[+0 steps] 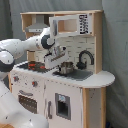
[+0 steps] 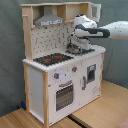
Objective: Play with the kitchen
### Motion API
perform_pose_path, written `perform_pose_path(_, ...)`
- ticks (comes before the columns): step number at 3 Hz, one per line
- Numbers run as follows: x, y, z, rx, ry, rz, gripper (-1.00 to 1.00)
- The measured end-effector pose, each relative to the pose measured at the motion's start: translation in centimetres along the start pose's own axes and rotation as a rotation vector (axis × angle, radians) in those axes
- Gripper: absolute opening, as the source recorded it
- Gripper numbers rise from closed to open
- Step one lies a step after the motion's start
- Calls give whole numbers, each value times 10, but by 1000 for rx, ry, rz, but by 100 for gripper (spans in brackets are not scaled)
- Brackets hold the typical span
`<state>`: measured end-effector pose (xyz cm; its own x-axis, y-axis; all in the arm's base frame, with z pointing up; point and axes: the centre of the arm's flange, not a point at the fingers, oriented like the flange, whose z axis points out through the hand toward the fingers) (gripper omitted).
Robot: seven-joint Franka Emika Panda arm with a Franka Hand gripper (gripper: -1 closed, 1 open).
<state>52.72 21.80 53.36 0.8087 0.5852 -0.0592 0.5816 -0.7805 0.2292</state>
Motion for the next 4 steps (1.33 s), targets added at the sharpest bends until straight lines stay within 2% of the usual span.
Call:
perform_pose_path(1, -15, 2, 2, 49, -76, 26, -100)
perform_pose_path(2, -10, 15, 24, 54, -109, -16, -100)
perform_pose_path(3, -8, 17, 25, 44, -99, -15, -100)
perform_pose_path(4, -8, 17, 24, 42, -97, -15, 100)
